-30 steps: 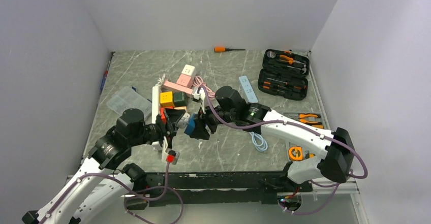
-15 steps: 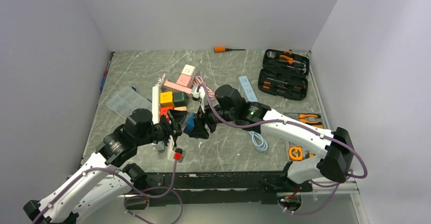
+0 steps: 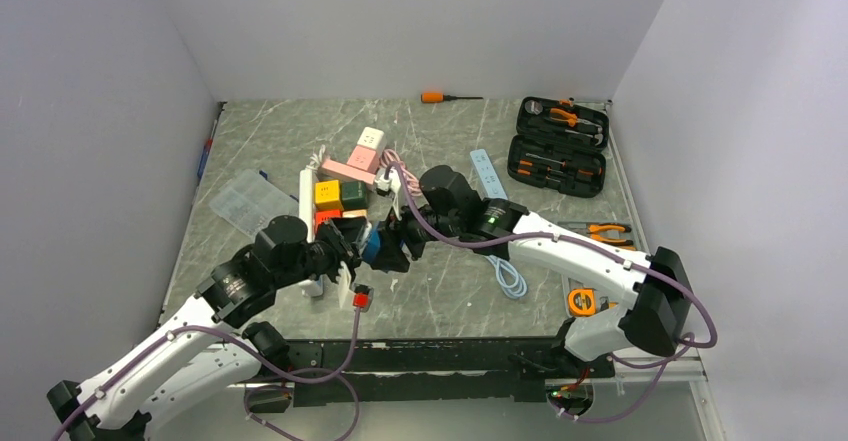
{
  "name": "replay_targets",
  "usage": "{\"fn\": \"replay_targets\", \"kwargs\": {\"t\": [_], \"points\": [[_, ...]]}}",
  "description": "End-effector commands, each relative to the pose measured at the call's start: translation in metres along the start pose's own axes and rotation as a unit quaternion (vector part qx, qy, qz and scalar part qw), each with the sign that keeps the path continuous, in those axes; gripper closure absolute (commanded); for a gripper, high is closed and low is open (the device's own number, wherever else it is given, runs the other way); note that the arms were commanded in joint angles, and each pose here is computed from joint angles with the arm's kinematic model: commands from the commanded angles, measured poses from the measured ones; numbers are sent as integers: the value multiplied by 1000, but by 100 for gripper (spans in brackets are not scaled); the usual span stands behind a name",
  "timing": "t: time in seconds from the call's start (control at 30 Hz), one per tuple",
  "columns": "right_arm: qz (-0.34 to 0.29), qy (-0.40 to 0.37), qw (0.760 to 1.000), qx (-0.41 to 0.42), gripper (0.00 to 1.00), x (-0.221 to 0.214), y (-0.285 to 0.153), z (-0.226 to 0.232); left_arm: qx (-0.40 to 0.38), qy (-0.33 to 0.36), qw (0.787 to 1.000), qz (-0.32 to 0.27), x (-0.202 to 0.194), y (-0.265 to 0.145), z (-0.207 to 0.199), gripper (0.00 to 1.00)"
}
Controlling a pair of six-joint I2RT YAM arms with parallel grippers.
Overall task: Pull the plug off the socket
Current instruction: Remove the plug from the socket.
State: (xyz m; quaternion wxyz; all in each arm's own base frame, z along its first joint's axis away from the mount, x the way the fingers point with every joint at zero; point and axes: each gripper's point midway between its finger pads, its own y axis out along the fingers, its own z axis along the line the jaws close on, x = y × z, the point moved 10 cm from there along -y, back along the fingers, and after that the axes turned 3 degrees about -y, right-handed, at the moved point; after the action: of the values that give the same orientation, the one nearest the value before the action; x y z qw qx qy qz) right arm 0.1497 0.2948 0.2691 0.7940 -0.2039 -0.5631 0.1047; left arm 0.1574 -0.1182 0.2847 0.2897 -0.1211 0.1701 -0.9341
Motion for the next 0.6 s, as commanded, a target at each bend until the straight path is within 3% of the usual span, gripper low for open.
{"fn": "replay_targets", "kwargs": {"t": [0.0,0.13,0.23,0.57], "points": [[-45,-13,999,11,100,28,2,5,57,6,998,-33,11,-1,13,80],[-41,-9,999,7,100,31,5,4,63,15,997,-39,15,-1,11,81],[-34,-5,999,0,100,28,6,2,59,23,998,-23,13,0,10,100],[0,10,1000,-20,100,-8,-12,5,48,43,995,70,-6,12,1,100]]}}
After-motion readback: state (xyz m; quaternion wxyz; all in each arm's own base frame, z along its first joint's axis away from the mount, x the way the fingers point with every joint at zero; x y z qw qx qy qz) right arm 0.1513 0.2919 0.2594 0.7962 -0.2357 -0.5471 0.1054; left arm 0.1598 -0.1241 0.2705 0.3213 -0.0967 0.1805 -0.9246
